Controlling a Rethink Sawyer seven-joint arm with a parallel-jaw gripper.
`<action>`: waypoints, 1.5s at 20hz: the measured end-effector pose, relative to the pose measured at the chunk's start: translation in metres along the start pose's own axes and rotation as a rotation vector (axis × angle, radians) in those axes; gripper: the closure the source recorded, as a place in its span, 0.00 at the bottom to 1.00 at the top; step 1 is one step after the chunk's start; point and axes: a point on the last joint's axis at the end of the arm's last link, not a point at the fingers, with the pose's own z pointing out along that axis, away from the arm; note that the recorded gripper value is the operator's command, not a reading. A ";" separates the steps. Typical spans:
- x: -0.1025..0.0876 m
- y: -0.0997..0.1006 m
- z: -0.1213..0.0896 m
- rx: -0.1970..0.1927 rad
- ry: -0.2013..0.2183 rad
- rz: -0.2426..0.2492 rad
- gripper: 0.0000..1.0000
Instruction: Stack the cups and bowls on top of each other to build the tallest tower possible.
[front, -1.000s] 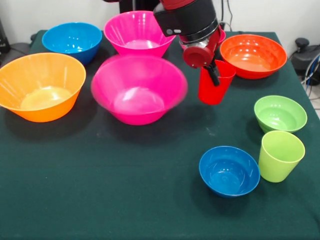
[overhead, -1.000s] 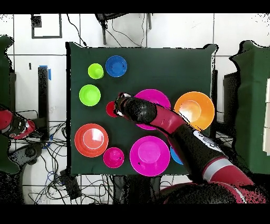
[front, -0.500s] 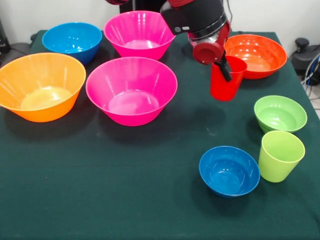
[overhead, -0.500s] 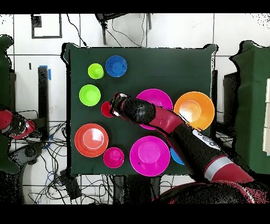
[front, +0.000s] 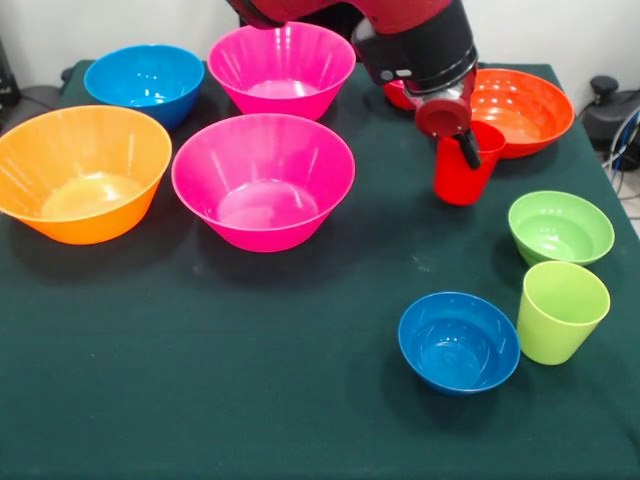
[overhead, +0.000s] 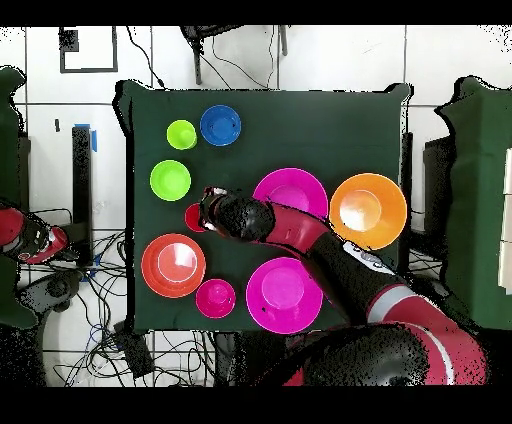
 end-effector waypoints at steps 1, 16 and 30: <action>0.000 0.001 0.001 0.001 0.003 -0.003 1.00; 0.007 0.001 0.013 0.034 0.090 -0.059 1.00; 0.015 0.006 -0.011 0.156 0.149 -0.158 1.00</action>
